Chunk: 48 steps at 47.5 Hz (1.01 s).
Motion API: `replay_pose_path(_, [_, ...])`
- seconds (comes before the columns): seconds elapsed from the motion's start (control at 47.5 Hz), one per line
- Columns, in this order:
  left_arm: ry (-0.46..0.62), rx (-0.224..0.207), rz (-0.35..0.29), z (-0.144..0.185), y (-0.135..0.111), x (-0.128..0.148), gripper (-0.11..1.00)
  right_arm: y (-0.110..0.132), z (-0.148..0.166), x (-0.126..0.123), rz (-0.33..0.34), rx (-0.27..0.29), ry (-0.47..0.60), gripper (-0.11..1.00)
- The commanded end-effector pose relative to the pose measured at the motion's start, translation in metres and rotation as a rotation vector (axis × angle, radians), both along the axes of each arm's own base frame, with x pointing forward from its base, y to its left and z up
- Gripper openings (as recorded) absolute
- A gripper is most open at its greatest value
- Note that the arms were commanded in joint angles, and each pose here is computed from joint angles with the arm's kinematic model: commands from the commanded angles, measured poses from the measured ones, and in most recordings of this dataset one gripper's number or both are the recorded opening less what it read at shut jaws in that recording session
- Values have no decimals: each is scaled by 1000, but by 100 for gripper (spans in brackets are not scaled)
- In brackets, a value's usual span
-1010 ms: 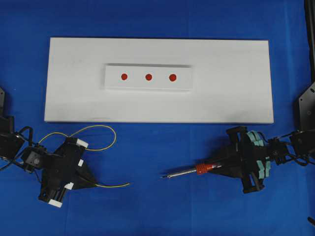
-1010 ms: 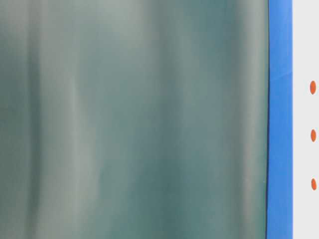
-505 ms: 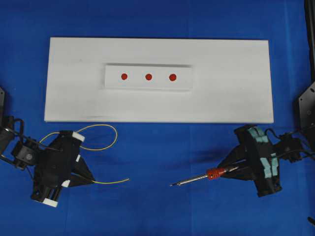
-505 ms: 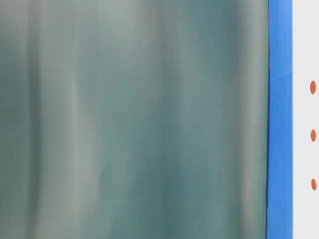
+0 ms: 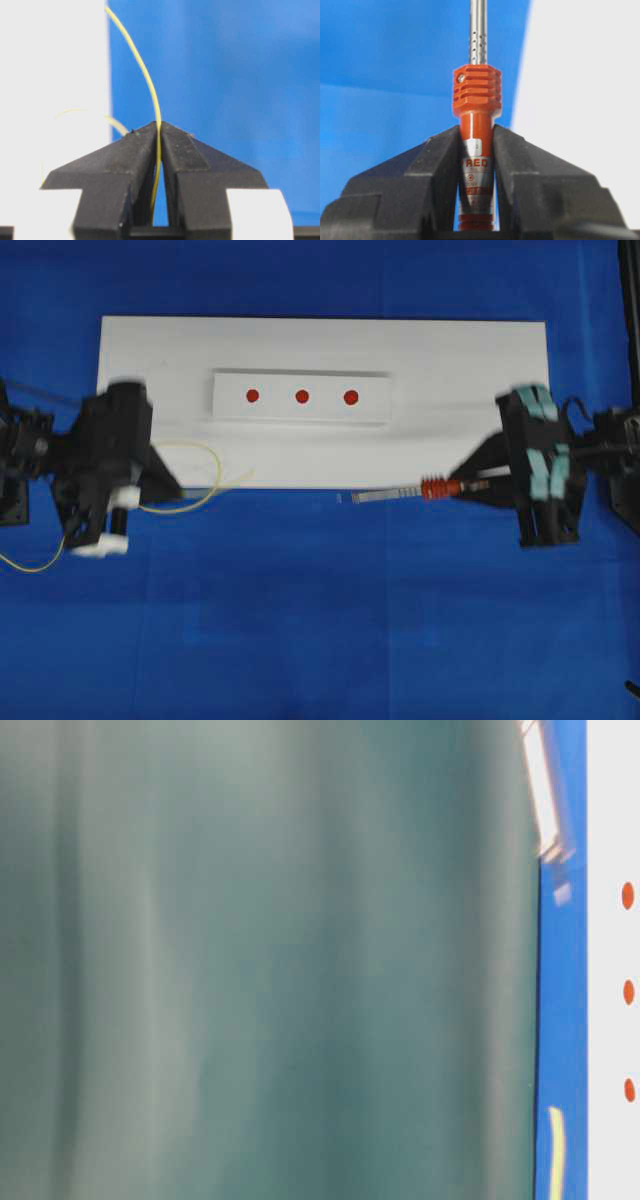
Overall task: Touch the tip of the soldering iron to the tip of the solder at the mark.
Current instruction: 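Lift wire and iron and carry both over the red-dot strip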
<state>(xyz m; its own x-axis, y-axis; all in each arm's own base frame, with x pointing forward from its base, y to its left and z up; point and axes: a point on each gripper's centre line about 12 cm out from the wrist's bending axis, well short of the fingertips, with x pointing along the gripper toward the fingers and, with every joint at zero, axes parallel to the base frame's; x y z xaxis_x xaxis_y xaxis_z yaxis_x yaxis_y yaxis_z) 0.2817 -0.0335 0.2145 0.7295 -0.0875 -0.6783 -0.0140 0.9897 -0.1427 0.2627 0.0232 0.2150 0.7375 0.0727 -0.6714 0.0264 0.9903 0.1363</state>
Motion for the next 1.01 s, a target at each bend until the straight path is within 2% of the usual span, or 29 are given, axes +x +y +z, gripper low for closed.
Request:
replay_pose_path(0.0, [-13, 6, 80, 12, 24, 5, 2, -19, 13, 12, -51, -36, -6, 6])
replay_pose_path(0.105, [11, 25, 132, 10, 43, 5, 2, -40, 12, 22, -108, -67, 21, 6])
replay_pose_path(0.232, [25, 63, 148, 10, 58, 6, 2, -64, 7, 38, -167, -93, 56, 6])
replay_pose_path(0.4, [93, 92, 171, 2, 76, 10, 2, -83, 1, 58, -195, -123, 111, 6])
replay_pose_path(0.61, [222, 103, 164, -12, 85, 19, 2, -90, -9, 73, -200, -134, 179, 6])
replay_pose_path(0.989, [226, 108, 152, -12, 83, 23, 2, -91, -9, 75, -198, -139, 188, 6])
